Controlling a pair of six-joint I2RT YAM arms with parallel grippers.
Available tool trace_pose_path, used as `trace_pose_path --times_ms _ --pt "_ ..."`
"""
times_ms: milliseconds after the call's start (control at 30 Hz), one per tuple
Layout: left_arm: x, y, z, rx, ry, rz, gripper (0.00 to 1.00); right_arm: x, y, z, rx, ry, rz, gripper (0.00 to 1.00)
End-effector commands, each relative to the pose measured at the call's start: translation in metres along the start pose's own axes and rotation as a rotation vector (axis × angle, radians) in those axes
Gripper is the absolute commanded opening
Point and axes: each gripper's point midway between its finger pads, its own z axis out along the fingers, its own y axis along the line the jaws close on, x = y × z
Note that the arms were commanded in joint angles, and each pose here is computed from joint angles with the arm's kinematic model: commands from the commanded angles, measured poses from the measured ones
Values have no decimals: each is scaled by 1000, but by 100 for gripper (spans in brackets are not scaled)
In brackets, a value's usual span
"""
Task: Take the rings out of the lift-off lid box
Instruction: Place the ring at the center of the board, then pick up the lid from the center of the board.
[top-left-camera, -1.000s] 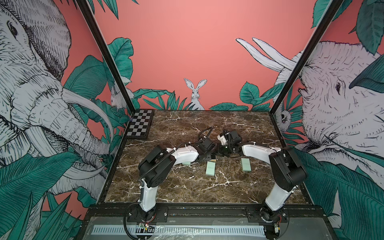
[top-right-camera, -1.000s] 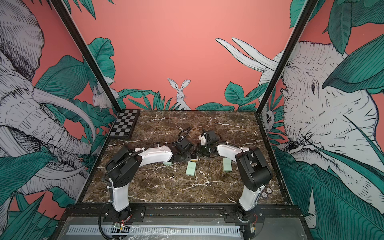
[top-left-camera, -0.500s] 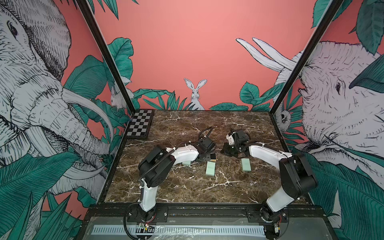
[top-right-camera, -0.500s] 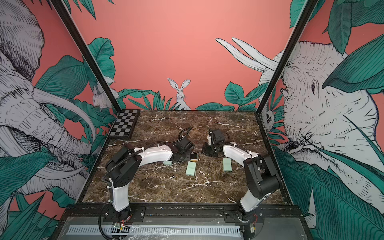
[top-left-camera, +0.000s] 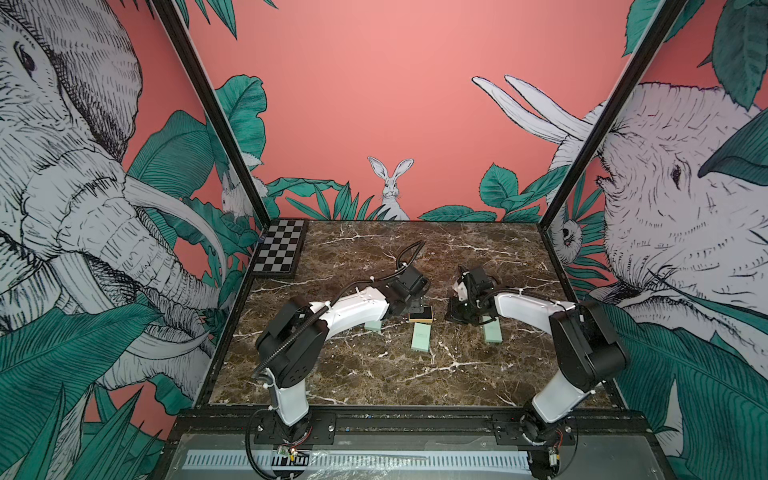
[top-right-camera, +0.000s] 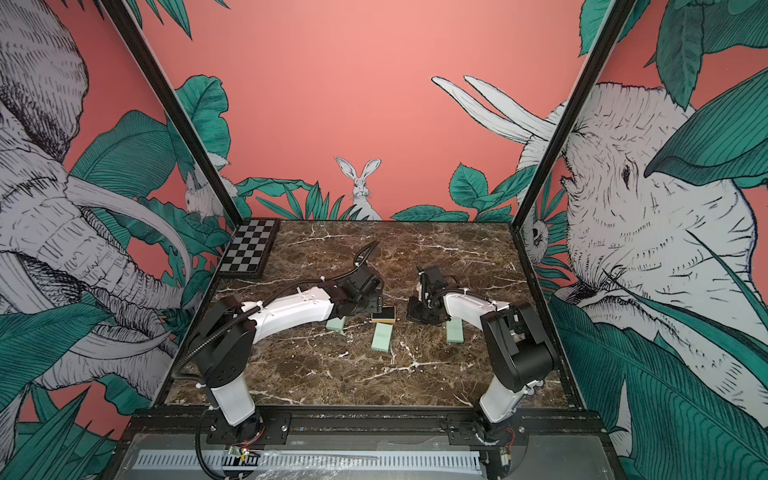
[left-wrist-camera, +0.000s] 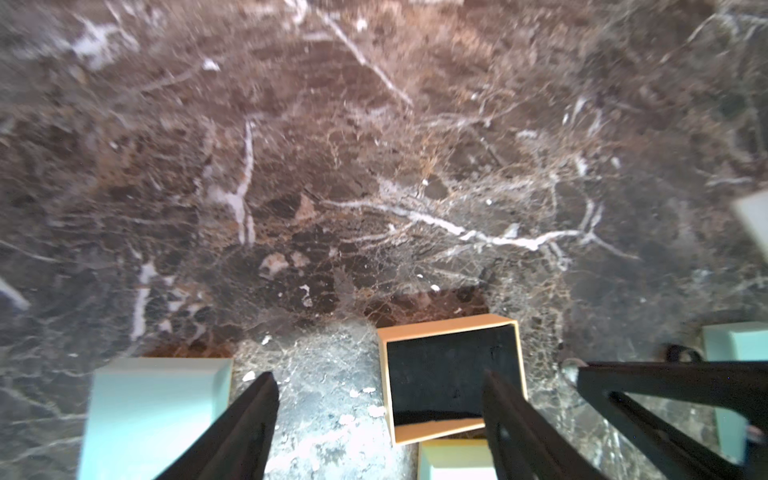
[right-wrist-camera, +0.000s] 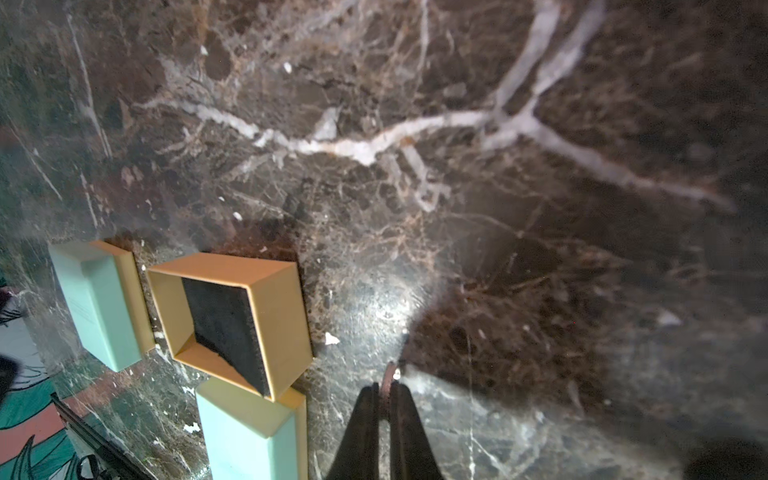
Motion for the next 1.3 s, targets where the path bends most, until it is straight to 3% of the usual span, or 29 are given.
trace_pose_path --times_ms 0,267,433,567,700,900,1267 --pt "-15 10 -28 -22 -66 35 80 2 -9 2 34 14 0 14" --pt "13 19 -39 39 -12 -72 83 0 -11 -5 60 12 -12 24" --pt "26 12 -44 113 1 -165 99 -7 -11 -43 130 -63 -70 51" --pt "39 4 -42 144 9 -209 99 -6 -22 -75 219 -137 -103 80" --pt "44 -5 -42 159 -11 -245 99 2 -51 -103 388 -161 -126 97" --pt "50 -4 -37 73 31 -423 99 16 -97 -116 520 -138 -38 98" --pt "38 -16 -30 28 -41 -529 99 23 -120 -96 524 -105 32 87"
